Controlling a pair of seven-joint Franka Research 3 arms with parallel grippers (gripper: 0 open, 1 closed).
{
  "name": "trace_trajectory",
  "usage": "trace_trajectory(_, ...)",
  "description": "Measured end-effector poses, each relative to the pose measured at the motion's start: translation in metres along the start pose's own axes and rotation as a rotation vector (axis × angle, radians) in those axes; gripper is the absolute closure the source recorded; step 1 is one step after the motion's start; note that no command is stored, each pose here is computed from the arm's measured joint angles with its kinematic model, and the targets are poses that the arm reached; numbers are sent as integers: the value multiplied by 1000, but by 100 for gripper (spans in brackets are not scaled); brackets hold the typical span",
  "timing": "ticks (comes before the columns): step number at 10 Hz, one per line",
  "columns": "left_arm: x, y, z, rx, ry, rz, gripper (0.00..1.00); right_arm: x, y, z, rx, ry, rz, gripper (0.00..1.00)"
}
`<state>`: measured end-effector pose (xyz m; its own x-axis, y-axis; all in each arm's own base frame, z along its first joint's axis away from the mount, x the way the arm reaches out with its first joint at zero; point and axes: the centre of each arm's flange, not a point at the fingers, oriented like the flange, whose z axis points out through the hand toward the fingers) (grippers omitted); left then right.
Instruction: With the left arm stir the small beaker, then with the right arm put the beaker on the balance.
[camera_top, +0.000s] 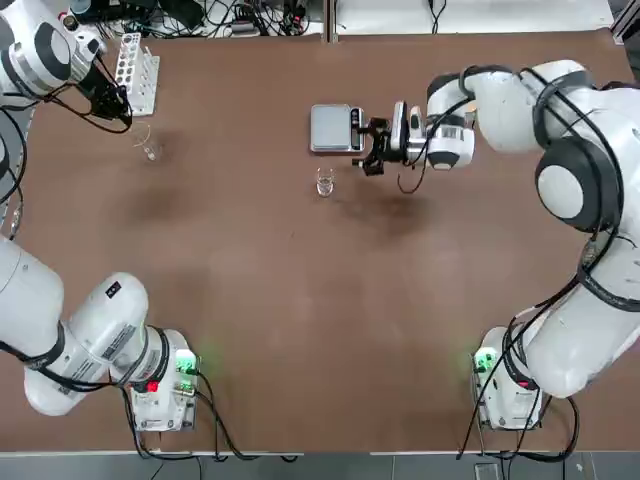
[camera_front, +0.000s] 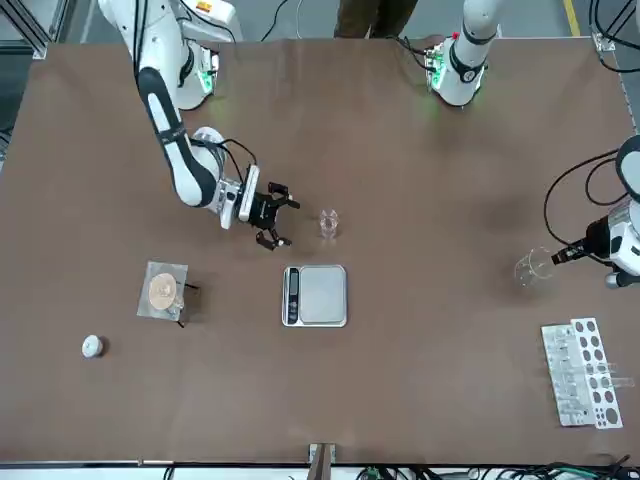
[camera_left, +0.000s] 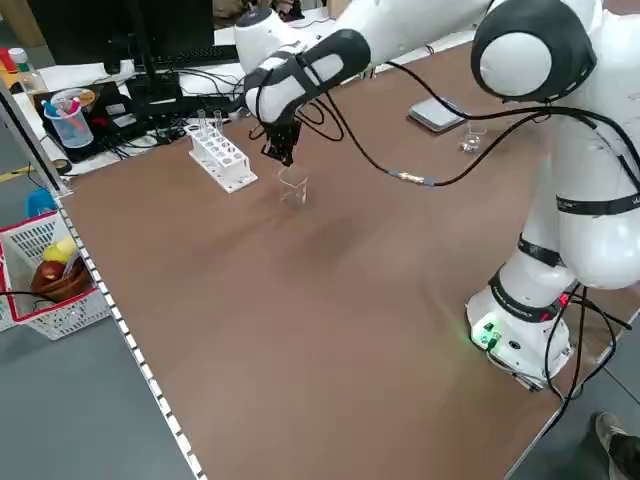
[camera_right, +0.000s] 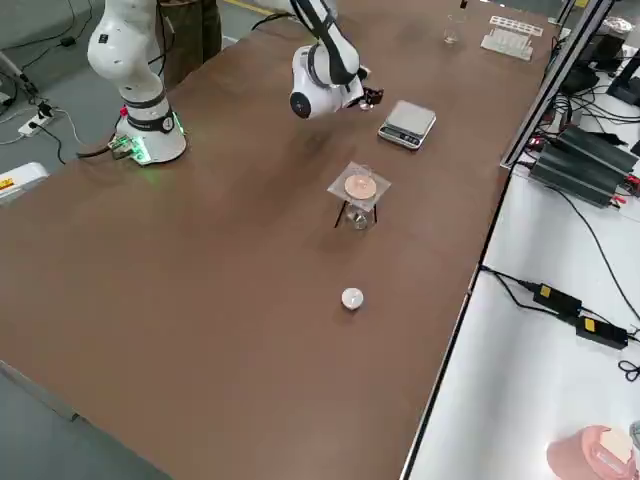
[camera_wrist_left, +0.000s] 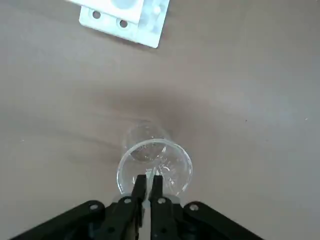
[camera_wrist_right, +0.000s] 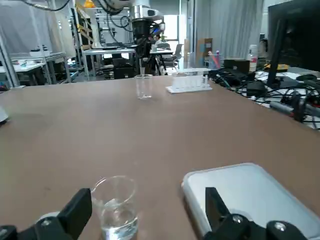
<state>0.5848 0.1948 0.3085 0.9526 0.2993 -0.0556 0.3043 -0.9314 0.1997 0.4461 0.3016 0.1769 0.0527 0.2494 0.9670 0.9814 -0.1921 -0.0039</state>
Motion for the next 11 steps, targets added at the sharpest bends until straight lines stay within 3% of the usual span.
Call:
trace_trajectory(3, 1, -1, 5, -5, -4, -2, 90, -21, -18, 6, 40, 51, 23, 0)
trace_trajectory(8, 2, -4, 5, -6, 3, -8, 83, -66, -27, 10, 11, 84, 106, 0)
trace_trajectory(11, 3, -7, 7, -9, 16, -12, 82, -72, -16, 22, -4, 102, 97, 0)
